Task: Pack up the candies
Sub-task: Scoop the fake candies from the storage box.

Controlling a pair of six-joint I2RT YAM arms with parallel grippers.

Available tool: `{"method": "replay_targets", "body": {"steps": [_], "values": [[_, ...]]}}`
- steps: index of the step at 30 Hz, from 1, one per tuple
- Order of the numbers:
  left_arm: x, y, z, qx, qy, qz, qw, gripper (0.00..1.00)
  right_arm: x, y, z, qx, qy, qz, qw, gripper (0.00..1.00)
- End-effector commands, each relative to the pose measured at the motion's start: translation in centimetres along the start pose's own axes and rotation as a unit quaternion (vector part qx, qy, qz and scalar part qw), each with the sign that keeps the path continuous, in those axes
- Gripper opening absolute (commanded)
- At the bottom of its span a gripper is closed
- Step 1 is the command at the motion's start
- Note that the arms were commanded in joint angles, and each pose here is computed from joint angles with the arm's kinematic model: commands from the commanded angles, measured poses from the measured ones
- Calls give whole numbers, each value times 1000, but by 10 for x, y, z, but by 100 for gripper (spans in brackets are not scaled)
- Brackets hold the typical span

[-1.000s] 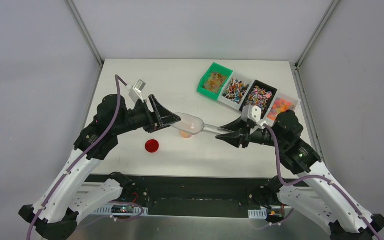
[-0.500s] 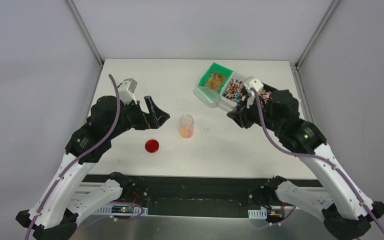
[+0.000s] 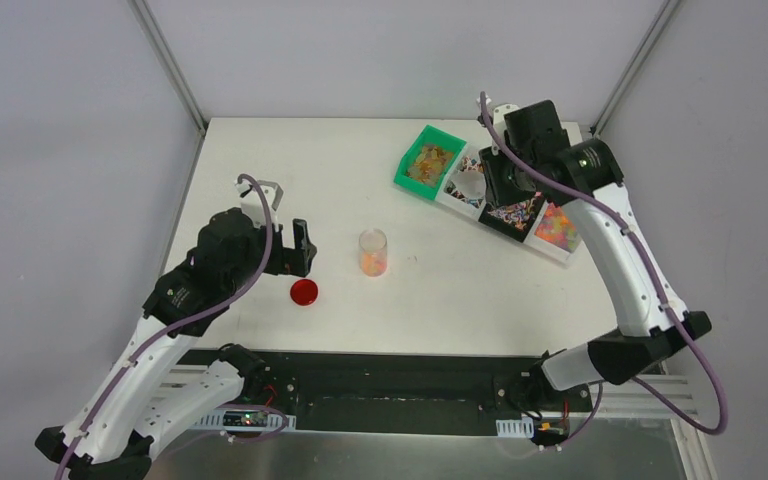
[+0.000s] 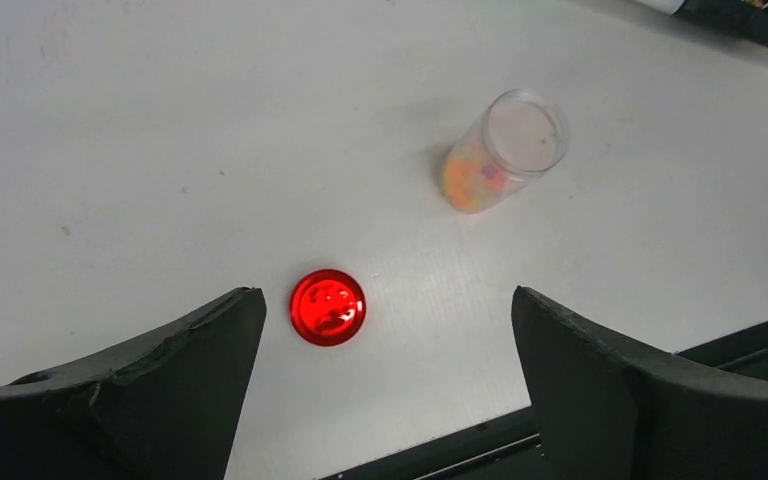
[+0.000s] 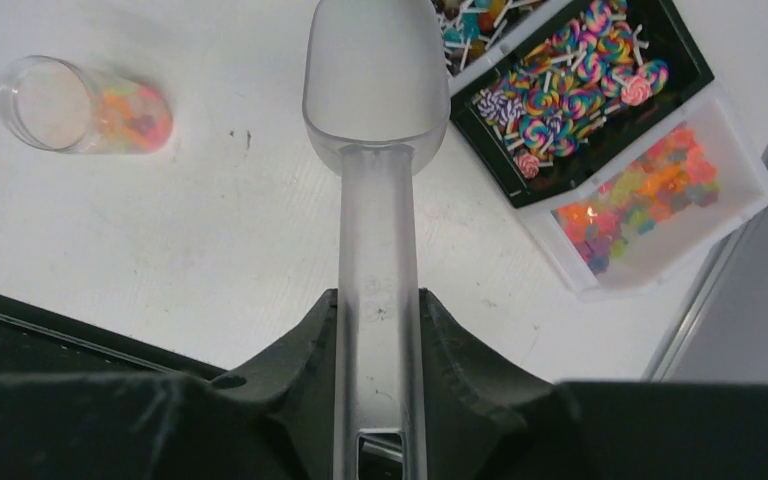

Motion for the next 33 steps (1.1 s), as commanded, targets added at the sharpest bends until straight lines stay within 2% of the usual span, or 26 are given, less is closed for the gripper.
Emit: {"method": "replay_targets", "body": {"steps": [1,5,12,28,33], "values": [[16,-16,6,1,39,31,999,98,-18,-18,5,92,-51,18,994,0],[14,-17,6,-2,30,34,999,97,-20,-16,21,128,-75,26,989,0],[11,-18,4,-6,22,35,999,96,-20,3,44,132,-100,35,986,0],[14,-14,-2,-22,29,32,999,95,-27,-2,89,211,-170,53,961,0],[15,-14,-4,-25,29,32,999,95,-27,-1,94,213,-176,57,959,0]]}}
Point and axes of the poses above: each gripper's point midway between its finger pads, its own z axis out along the fingers, its own x axis along the line the jaws close on, y = z × x, the point moved 1 cm from there along -z, back along the fingers, and after that the axes turned 13 degrees about z, right-handed, at the moved point
